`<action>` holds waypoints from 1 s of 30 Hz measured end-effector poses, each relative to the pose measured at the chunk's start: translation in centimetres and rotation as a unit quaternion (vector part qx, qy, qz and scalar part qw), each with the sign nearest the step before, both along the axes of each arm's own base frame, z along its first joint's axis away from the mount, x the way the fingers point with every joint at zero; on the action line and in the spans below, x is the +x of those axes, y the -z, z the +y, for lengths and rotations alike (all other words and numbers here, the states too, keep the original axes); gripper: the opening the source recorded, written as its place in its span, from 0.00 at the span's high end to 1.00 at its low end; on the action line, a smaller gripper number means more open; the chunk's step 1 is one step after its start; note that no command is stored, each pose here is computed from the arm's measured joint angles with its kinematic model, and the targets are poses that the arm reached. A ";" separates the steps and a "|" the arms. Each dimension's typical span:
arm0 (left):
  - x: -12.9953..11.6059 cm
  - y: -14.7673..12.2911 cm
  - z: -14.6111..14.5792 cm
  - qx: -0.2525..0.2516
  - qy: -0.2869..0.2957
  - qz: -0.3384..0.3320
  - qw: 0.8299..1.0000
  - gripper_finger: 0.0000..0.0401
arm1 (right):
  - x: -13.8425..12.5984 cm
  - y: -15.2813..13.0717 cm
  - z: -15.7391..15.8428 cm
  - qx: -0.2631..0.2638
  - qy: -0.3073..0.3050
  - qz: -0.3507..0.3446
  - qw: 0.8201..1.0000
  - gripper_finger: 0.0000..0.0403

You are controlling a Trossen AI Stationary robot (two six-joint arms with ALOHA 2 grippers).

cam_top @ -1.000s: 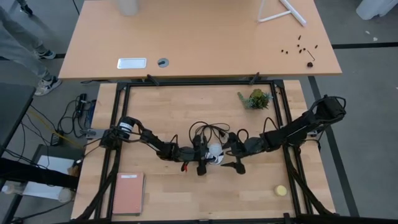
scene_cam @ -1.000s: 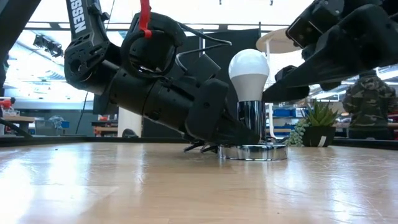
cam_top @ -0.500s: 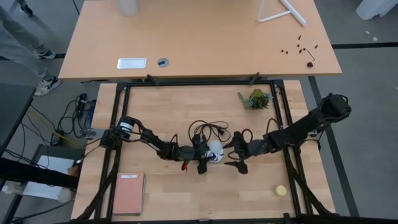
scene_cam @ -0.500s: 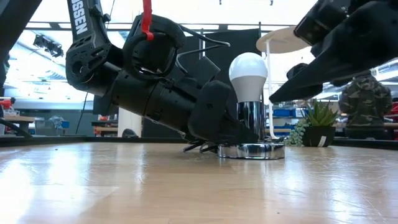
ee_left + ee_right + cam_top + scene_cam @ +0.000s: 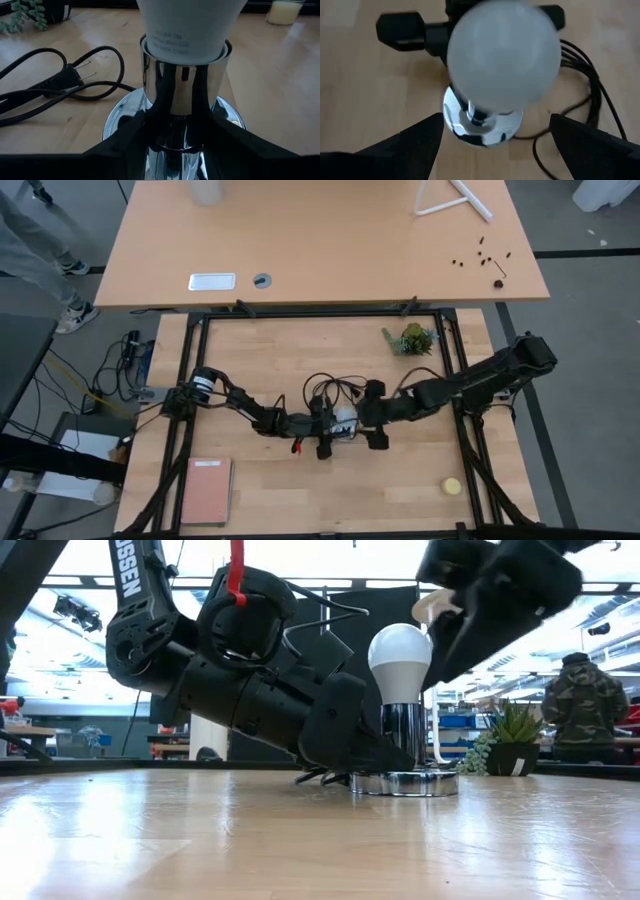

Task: Screw lightbulb
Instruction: Insert the lightbulb into the lamp

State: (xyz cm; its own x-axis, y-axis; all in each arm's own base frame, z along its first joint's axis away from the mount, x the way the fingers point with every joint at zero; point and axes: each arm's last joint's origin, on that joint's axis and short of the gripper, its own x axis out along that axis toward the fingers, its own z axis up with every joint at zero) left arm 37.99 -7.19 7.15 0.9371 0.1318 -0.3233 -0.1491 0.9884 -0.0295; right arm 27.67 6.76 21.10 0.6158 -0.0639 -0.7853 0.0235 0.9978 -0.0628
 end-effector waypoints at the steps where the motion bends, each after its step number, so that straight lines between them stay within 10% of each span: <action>1: 0.0 0.0 0.0 0.000 0.002 0.000 1.000 0.51 | 0.5 -0.2 -0.3 0.009 -0.004 0.008 1.000 0.08; 30: 0.0 0.0 0.0 -0.006 0.000 -0.002 1.000 0.51 | 10.2 -1.3 -0.8 -0.015 -0.117 0.225 0.967 0.12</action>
